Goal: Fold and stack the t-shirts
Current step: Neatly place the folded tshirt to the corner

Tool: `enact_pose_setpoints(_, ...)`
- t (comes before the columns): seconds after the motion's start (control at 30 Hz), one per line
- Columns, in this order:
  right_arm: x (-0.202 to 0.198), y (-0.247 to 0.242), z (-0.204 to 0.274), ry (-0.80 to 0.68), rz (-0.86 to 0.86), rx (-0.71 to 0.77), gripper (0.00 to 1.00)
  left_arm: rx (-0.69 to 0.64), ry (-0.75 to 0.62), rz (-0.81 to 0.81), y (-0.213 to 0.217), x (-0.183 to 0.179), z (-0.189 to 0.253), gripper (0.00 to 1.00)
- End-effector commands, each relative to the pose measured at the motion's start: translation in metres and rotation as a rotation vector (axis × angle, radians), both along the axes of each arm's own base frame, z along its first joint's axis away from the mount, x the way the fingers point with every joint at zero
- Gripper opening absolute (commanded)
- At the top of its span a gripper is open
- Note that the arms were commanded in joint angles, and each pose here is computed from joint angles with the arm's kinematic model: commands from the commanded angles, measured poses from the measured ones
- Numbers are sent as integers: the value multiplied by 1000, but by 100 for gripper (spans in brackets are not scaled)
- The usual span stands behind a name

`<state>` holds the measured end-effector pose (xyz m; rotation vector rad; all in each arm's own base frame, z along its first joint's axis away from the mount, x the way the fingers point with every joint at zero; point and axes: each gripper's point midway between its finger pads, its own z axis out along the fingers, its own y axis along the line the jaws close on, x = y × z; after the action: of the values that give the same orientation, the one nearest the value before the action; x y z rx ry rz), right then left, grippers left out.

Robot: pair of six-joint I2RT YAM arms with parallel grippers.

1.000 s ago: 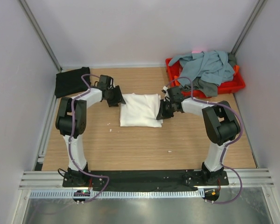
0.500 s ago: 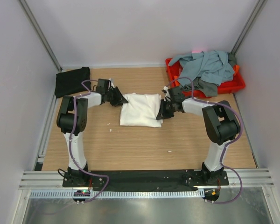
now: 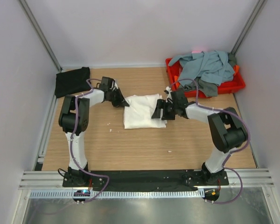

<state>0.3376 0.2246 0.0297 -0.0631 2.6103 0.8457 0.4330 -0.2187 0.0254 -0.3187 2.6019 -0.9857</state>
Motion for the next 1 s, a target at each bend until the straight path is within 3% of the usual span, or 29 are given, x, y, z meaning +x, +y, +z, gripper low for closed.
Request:
enact_pose_setpoints(0.0, -18, -53, -16, -44, -153, -211, 79, 160, 30, -1, 30, -4, 29, 0)
enact_pose_setpoints(0.03, -25, -59, -18, -62, -175, -217, 92, 177, 25, 11, 36, 0, 34, 0)
enact_pose_setpoints(0.17, -31, -76, 10, -193, -284, -207, 96, 232, 12, 19, 47, 10, 59, 0)
enact_pose_setpoints(0.4, -40, -84, 40, -339, -335, -134, 98, 303, -16, 10, 58, 22, 84, 0)
enact_pose_setpoints(0.97, -37, -73, 28, -289, -276, -130, 99, 492, -85, 136, 152, 96, 135, 0)
